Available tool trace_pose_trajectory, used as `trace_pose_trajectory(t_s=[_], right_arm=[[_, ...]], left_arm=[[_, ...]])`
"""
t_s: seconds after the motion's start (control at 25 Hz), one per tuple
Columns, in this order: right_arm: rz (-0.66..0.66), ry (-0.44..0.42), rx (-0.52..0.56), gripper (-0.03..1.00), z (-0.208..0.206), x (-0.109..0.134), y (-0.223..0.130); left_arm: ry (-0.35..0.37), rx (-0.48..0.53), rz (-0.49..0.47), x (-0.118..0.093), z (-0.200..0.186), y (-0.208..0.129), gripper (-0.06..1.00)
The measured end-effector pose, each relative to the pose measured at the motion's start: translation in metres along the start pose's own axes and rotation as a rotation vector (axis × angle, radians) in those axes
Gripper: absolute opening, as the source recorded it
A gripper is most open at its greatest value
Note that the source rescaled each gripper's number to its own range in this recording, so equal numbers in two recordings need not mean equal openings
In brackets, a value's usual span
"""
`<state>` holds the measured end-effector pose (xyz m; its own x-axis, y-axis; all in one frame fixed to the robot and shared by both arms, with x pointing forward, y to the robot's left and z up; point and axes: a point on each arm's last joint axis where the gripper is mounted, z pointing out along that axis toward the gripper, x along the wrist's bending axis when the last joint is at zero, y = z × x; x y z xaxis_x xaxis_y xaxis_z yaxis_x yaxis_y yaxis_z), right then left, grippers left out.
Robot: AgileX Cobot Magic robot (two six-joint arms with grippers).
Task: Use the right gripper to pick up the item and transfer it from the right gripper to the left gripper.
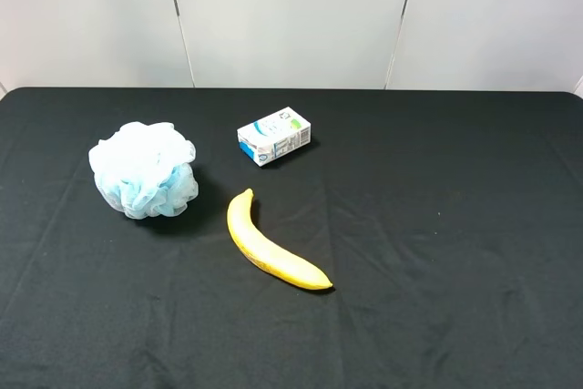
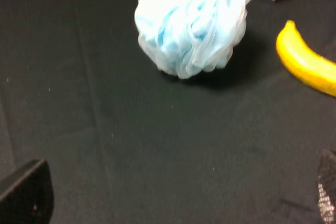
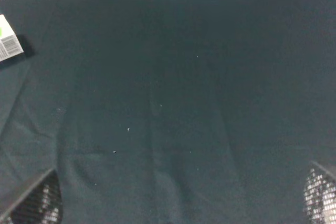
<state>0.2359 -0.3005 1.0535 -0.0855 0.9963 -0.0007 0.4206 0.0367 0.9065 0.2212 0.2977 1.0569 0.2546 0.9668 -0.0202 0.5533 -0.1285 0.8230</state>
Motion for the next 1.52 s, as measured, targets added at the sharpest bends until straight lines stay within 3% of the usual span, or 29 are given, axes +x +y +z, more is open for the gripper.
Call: trace_pose_trajectory(t_s=[0.84, 1.2, 1.52], right_arm=[[0.008, -0.013, 0.0, 1.0, 0.0, 0.0, 0.0], [0.042, -0.084, 0.0, 1.0, 0.0, 0.001, 0.0], [0.043, -0.085, 0.0, 1.0, 0.0, 0.001, 0.0]], left_arm=[[0.002, 0.009, -0.004, 0.001, 0.013, -0.011, 0.96], [0.145, 0.005, -0.104, -0.001, 0.014, -0.011, 0.96], [0.151, 0.005, -0.109, -0.001, 0.015, -0.011, 0.96]])
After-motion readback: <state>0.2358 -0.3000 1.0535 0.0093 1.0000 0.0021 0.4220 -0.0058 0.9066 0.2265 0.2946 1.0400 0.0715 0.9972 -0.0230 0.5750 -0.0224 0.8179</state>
